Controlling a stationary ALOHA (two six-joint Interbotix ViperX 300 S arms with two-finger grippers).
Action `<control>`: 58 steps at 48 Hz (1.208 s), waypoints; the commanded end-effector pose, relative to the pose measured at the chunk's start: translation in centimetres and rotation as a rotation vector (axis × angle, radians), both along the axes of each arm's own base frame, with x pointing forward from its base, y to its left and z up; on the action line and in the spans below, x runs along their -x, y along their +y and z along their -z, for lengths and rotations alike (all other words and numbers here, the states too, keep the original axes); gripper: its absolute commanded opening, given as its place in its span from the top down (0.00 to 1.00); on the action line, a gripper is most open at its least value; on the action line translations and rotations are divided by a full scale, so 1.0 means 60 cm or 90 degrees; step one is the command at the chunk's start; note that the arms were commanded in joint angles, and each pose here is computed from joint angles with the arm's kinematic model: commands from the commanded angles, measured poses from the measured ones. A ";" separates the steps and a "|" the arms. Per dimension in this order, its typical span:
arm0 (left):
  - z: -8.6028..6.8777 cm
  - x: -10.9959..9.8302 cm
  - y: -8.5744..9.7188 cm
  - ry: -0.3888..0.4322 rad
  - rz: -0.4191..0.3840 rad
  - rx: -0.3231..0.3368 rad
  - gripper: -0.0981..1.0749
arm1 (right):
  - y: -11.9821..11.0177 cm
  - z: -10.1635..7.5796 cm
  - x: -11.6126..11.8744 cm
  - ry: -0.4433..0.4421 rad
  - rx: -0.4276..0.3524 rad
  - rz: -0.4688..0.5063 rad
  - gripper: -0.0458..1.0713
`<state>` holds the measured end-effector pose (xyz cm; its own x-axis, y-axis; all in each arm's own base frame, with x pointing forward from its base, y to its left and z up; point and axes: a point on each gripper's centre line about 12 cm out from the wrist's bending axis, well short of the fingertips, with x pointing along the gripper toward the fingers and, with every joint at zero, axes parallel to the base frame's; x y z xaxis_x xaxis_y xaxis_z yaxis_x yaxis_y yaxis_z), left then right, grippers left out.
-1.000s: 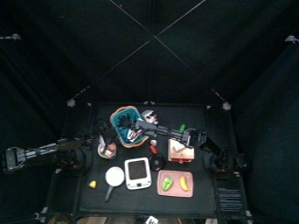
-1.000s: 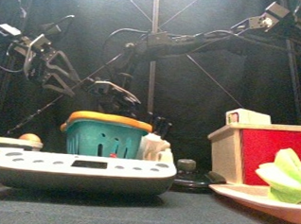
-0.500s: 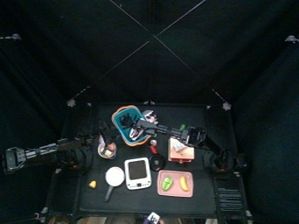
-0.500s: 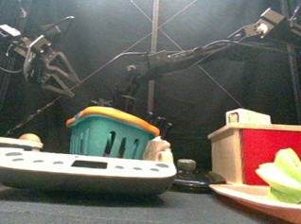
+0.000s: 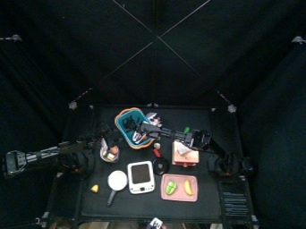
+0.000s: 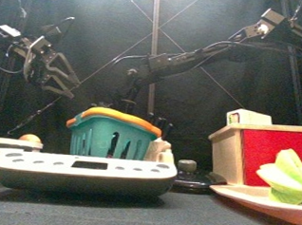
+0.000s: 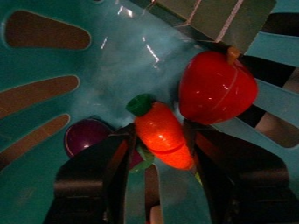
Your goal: Grab carrot
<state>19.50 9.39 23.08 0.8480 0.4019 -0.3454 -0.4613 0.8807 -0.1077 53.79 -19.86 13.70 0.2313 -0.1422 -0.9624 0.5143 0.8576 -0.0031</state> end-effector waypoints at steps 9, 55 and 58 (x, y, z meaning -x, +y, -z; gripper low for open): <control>-0.010 -0.003 0.003 -0.008 -0.001 -0.006 0.07 | -0.006 -0.016 -0.001 -0.013 0.005 0.010 0.36; -0.008 -0.003 0.002 -0.006 -0.001 -0.005 0.07 | 0.000 -0.106 -0.011 0.002 0.080 0.024 0.30; -0.007 -0.003 0.002 -0.004 0.000 -0.006 0.07 | 0.000 -0.098 -0.012 0.005 0.078 0.023 0.27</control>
